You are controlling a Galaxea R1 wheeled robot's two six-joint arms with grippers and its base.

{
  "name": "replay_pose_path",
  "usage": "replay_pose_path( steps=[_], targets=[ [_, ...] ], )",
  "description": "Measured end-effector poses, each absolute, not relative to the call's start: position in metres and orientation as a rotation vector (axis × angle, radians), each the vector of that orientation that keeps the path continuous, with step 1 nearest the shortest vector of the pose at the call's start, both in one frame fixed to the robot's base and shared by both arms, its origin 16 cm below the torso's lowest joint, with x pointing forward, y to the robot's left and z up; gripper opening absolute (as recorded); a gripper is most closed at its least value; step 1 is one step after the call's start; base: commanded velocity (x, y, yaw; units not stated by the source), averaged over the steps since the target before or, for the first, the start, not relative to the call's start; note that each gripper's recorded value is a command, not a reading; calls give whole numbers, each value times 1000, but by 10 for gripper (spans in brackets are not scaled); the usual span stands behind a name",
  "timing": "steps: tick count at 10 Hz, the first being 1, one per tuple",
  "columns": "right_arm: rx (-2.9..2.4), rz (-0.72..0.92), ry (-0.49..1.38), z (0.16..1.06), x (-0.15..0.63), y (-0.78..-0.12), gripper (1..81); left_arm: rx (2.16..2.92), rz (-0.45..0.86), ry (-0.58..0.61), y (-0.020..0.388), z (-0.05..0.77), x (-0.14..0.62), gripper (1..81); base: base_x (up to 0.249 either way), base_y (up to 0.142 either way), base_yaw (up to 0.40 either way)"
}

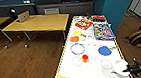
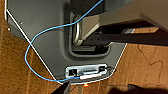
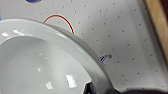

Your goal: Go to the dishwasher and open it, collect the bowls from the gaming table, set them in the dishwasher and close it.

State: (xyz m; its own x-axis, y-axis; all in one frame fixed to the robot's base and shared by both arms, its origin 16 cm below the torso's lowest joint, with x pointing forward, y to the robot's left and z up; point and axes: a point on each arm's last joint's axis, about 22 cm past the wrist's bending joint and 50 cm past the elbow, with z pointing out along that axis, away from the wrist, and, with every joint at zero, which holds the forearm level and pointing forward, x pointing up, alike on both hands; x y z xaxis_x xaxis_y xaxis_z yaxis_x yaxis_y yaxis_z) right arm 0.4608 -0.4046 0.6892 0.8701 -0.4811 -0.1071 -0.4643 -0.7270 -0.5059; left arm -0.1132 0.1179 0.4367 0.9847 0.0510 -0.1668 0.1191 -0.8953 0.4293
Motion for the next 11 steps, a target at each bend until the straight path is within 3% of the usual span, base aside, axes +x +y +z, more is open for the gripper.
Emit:
replay_pose_path(
  steps=[2,5,9,11],
  targets=[
    [-2537,-125,688,747,451,-458,10,2667,-168,129,107,437,-103,811,0,0,0],
    [-2642,-114,700,803,378,-522,10,2641,-146,123,110,440,-92,811,0,0,0],
    [-2735,-71,741,794,291,-551,10,2523,-87,145,118,470,-55,811,0,0,0],
    [-2737,44,715,756,229,-527,10,2462,-38,158,137,499,-28,811,0,0,0]
  ],
)
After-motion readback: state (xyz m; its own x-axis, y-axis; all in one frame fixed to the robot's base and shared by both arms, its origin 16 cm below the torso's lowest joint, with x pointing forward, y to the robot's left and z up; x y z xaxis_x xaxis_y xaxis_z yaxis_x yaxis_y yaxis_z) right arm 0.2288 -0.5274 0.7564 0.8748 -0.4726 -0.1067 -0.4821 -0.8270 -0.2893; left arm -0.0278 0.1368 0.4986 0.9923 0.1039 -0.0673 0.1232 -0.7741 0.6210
